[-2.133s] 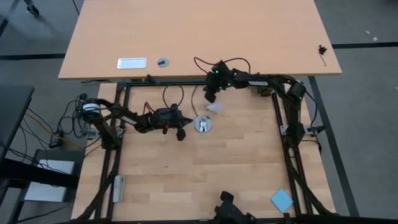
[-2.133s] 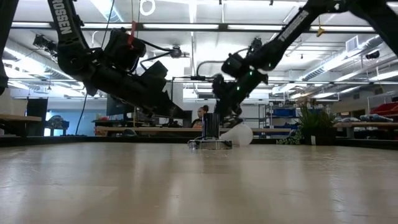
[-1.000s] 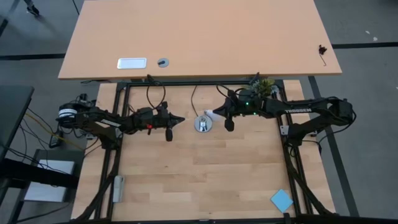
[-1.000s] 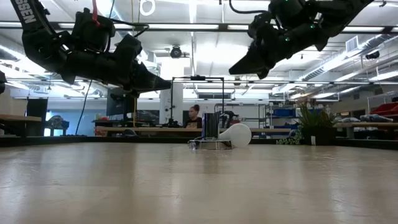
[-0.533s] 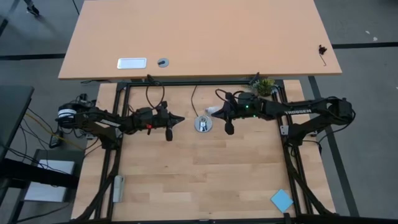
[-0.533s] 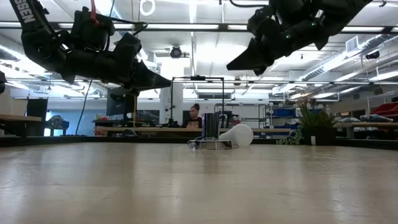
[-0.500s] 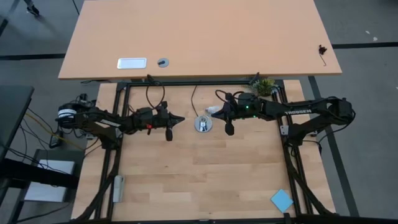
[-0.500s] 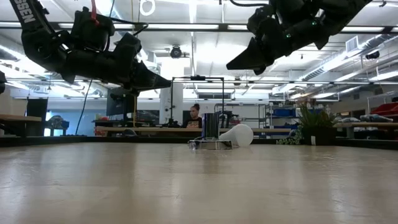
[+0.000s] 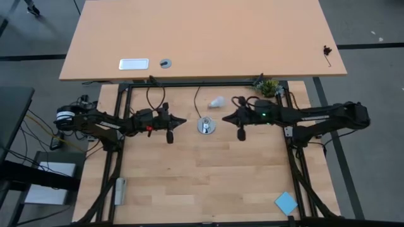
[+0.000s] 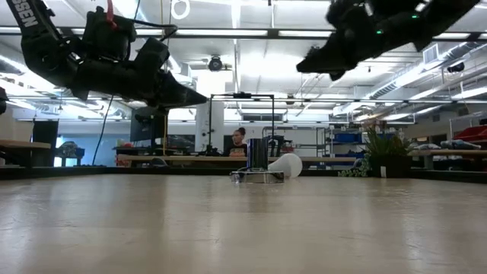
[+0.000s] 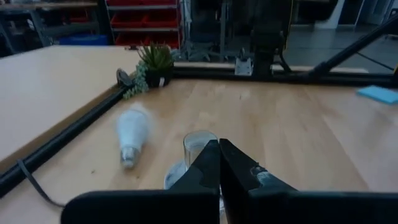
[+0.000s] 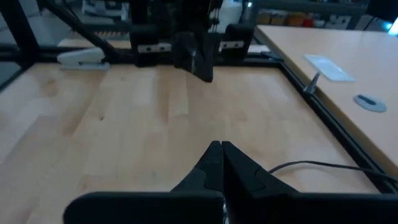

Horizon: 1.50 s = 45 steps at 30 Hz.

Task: Screw lightbulb
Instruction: Return to Home Position

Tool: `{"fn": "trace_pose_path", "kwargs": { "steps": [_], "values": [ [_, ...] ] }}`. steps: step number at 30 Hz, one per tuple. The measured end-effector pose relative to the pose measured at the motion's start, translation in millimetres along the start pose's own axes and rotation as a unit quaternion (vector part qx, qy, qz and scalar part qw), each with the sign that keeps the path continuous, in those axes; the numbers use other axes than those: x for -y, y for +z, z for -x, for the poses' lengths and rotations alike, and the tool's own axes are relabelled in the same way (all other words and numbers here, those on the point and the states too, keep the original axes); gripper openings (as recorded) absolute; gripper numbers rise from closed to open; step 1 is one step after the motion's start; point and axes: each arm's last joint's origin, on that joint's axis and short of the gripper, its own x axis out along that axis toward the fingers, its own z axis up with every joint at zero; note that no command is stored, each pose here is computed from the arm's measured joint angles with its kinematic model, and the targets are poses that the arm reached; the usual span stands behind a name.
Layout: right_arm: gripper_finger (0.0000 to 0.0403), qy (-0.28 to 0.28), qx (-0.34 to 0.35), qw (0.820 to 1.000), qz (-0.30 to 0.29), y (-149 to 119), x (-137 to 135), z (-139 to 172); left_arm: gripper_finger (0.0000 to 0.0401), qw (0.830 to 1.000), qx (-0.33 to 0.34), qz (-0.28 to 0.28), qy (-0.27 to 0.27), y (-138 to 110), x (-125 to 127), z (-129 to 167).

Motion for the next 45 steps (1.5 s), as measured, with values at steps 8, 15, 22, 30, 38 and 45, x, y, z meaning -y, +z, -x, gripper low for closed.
{"fn": "trace_pose_path", "kwargs": {
  "steps": [8,15,22,30,38,45],
  "values": [
    [0.0002,-0.005,0.068,0.997,-0.017,-34,-6,39,0.0002,1.0,-0.004,0.006,0.0,-2,0,1],
    [0.0001,-0.006,0.106,0.993,-0.042,-68,-10,65,0.0002,1.0,-0.002,0.006,0.0,-2,0,2],
    [0.0001,-0.028,0.132,0.99,-0.048,-82,-10,85,0.0002,1.0,-0.004,0.006,0.0,-2,0,2],
    [0.0,-0.036,0.13,0.99,-0.049,-94,-11,103,0.0002,1.0,-0.005,0.002,0.0,-2,0,2],
    [0.0,-0.015,0.154,0.986,-0.054,-115,-20,113,0.0002,1.0,-0.01,0.0,0.008,-6,0,4],
    [0.0,-0.034,0.159,0.986,-0.027,-114,-21,114,0.0002,0.999,0.019,0.022,0.02,-15,0,22]
  ]
}}
